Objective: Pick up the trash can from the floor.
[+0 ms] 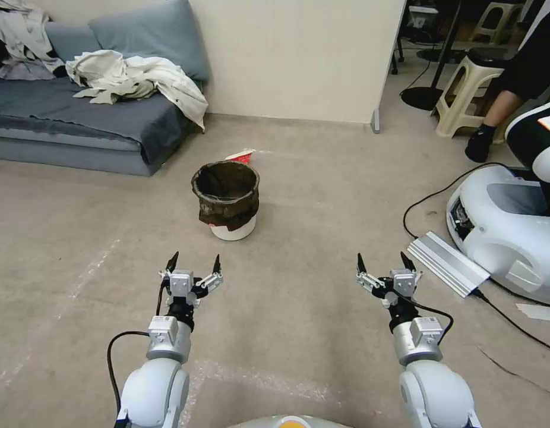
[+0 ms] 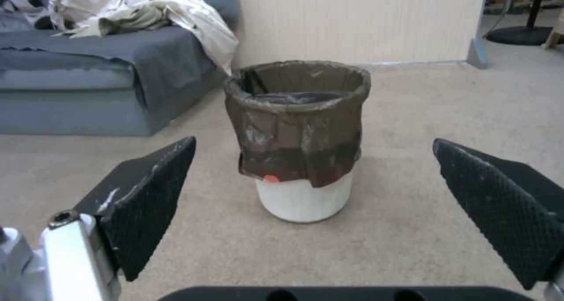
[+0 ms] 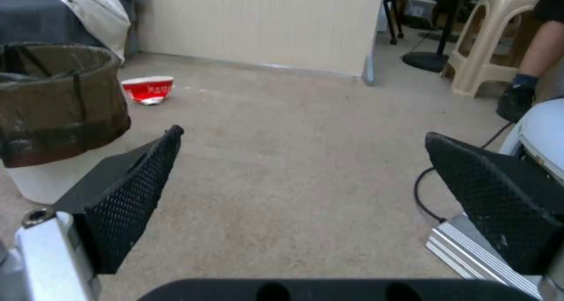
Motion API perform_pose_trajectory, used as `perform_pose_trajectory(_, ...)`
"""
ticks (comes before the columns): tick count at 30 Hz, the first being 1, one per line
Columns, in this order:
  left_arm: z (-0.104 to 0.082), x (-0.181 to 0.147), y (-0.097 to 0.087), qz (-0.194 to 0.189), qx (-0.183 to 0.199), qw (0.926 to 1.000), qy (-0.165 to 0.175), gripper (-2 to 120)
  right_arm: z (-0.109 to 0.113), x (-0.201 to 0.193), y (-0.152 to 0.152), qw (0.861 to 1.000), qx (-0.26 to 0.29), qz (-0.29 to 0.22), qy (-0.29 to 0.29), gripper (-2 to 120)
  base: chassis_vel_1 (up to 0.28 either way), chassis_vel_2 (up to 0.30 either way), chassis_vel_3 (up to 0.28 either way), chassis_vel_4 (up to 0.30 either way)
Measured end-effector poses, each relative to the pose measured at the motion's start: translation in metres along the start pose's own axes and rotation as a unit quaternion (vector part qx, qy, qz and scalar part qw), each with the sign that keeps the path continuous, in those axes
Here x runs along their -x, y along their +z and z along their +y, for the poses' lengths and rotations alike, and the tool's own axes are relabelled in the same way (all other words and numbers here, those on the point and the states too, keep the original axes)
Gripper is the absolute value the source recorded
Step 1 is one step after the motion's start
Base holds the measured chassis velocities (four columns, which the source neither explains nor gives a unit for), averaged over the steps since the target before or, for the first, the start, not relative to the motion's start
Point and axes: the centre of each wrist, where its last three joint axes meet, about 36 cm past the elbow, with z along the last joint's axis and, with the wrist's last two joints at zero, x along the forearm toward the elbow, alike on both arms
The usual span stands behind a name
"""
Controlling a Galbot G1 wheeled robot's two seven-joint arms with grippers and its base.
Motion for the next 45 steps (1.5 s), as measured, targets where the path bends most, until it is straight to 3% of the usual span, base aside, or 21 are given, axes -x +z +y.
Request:
perform_pose_trajectory(16,-0.001,-0.002,-0.001,-0.001,0.001,1.0,-0.001,100,0.0,0.0,0.0,1.0,0.0,0.0,0.0,100,0.0,0.0,0.0,0.0)
perform_pose_trajectory(18,-0.004,-0.006,-0.007,-0.007,0.001,1.0,-0.002,100,0.0,-0.001,0.0,1.0,0.0,0.0,0.0,100,0.0,0.0,0.0,0.0)
perform_pose_trajectory(21,-0.017,-0.025,-0.035,-0.038,0.0,0.9992,-0.009,100,0.003,-0.027,-0.02,0.999,-0.019,-0.03,0.027,100,0.0,0.0,0.0,0.0)
perform_pose_trajectory(22,-0.017,-0.025,-0.035,-0.038,0.0,0.9992,-0.009,100,0.003,-0.027,-0.02,0.999,-0.019,-0.03,0.027,100,0.0,0.0,0.0,0.0)
perform_pose_trajectory(26,-0.027,-0.046,-0.065,-0.07,-0.004,0.9973,-0.02,100,0.003,-0.041,-0.032,0.999,-0.013,-0.038,0.029,100,0.0,0.0,0.0,0.0)
perform_pose_trajectory(28,-0.028,-0.047,-0.066,-0.071,-0.005,0.9972,-0.02,100,0.003,-0.041,-0.032,0.999,-0.012,-0.038,0.028,100,0.0,0.0,0.0,0.0)
perform_pose_trajectory(29,-0.033,-0.057,-0.081,-0.084,-0.009,0.996,-0.029,100,0.003,-0.043,-0.035,0.999,-0.006,-0.037,0.025,100,0.0,0.0,0.0,0.0)
perform_pose_trajectory(35,-0.031,-0.059,-0.076,-0.067,-0.002,0.9967,-0.045,100,0.001,-0.044,-0.032,0.999,-0.007,-0.029,0.023,100,0.0,0.0,0.0,0.0)
perform_pose_trajectory(40,-0.02,-0.055,-0.047,-0.029,0.014,0.9983,-0.048,100,-0.005,-0.044,-0.028,0.999,-0.006,-0.026,0.023,100,0.0,0.0,0.0,0.0)
perform_pose_trajectory(45,-0.02,-0.055,-0.044,-0.021,-0.009,0.999,-0.037,100,-0.006,-0.044,-0.031,0.999,-0.002,-0.029,0.024,100,0.0,0.0,0.0,0.0)
